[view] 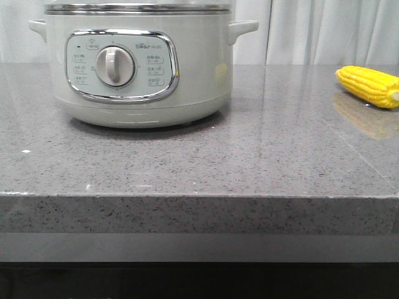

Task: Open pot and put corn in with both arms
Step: 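Move left gripper toward the lid knob and right gripper toward the corn, then grasp the silver lid knob with the left gripper and lift the lid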

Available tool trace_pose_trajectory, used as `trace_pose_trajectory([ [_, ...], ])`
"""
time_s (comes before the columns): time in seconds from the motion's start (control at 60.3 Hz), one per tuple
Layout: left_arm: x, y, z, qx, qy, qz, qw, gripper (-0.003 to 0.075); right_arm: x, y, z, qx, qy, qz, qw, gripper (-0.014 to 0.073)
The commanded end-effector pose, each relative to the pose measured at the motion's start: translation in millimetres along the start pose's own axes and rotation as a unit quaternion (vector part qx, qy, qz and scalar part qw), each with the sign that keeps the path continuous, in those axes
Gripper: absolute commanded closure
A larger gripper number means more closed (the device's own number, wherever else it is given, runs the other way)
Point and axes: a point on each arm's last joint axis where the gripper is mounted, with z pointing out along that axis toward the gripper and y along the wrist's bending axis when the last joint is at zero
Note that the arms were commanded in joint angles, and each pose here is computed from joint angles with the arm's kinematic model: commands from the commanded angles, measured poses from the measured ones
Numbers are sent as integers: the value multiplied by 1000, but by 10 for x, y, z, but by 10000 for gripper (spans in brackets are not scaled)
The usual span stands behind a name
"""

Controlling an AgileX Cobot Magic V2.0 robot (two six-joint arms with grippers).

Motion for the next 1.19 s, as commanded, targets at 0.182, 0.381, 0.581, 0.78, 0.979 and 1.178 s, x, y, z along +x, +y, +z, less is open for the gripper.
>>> trace_pose_trajectory([
  [0.182,-456,-33,421,7,55,-6,998,741,-505,-7,322,5,42,-9,999,714],
  [0.381,-337,-10,714,3,108,-9,994,741,-406,-22,633,5,102,-7,995,714],
  [0.581,-216,8,908,0,146,-11,989,741,-312,-32,837,6,142,-5,990,714],
  [0.78,-116,30,1041,-5,176,1,984,737,-231,-38,963,6,174,-4,985,705],
  [0.979,-78,60,1117,-12,180,33,983,454,-198,-42,1010,6,186,-5,982,352],
  [1.178,-110,62,1204,-14,147,25,989,148,-198,-42,1010,6,186,-5,982,-13],
])
